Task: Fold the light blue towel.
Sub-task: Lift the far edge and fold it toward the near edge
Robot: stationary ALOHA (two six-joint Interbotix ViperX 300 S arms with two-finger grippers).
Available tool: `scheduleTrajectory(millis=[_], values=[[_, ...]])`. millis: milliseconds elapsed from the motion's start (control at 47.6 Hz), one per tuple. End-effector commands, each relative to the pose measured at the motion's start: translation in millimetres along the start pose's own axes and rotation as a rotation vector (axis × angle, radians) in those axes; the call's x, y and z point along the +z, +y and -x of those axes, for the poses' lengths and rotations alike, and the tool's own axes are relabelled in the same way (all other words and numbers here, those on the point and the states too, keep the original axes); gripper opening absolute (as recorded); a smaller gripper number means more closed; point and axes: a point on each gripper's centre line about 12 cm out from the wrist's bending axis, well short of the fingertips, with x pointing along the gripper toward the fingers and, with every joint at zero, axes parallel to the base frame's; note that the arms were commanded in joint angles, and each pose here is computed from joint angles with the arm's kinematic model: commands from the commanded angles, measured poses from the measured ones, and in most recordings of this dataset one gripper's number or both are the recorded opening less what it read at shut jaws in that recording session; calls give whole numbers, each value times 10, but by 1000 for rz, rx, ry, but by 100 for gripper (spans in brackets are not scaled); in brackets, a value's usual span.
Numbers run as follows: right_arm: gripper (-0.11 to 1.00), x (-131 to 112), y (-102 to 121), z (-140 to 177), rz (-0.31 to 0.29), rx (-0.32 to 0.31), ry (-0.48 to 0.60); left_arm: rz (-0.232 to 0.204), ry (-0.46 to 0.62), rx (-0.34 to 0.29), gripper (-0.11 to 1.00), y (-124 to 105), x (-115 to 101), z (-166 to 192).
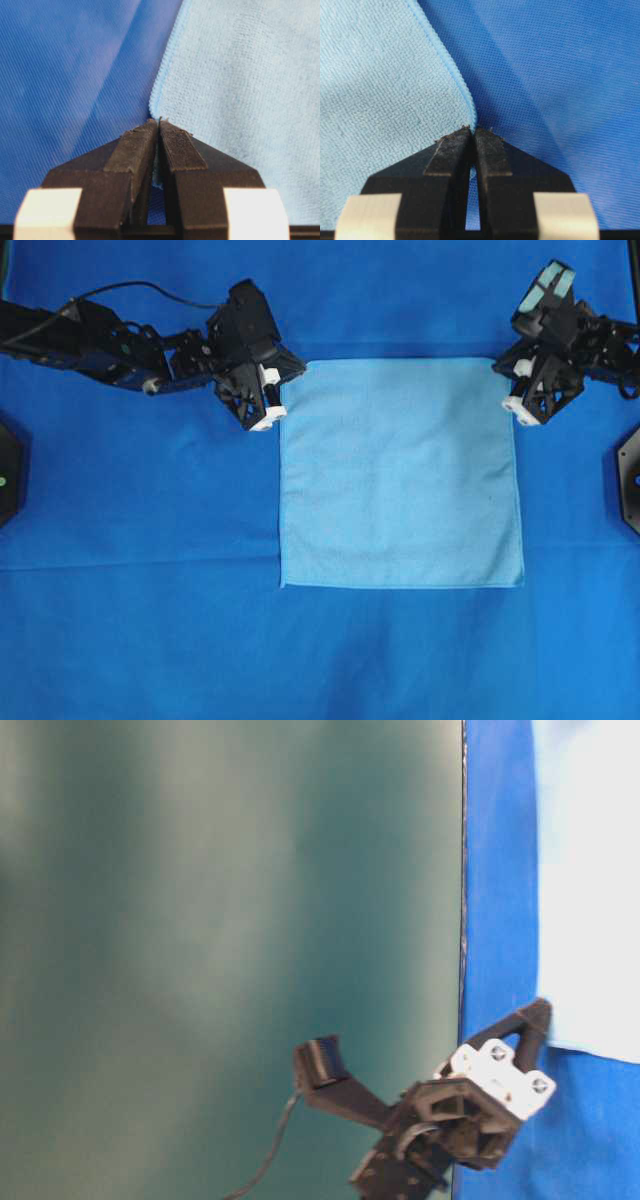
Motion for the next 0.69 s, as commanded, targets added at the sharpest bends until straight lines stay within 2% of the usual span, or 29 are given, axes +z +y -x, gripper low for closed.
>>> scheduleTrajectory(millis=[0, 231, 357, 504, 672], values=[[2, 135, -3, 102, -2, -3, -45, -6, -75, -4, 1, -17, 299, 159], [2, 256, 49, 366, -6, 7, -82, -18, -114, -22, 1, -101, 448, 327], [2, 252, 135, 516, -17, 36, -86, -36, -122, -50, 1, -228, 501, 402], [2, 156, 297, 630, -30, 97, -65, -81, -108, -97, 1, -442, 463, 461], [2, 48, 596, 721, -59, 213, -22, -141, -59, -180, 1, -814, 317, 530]])
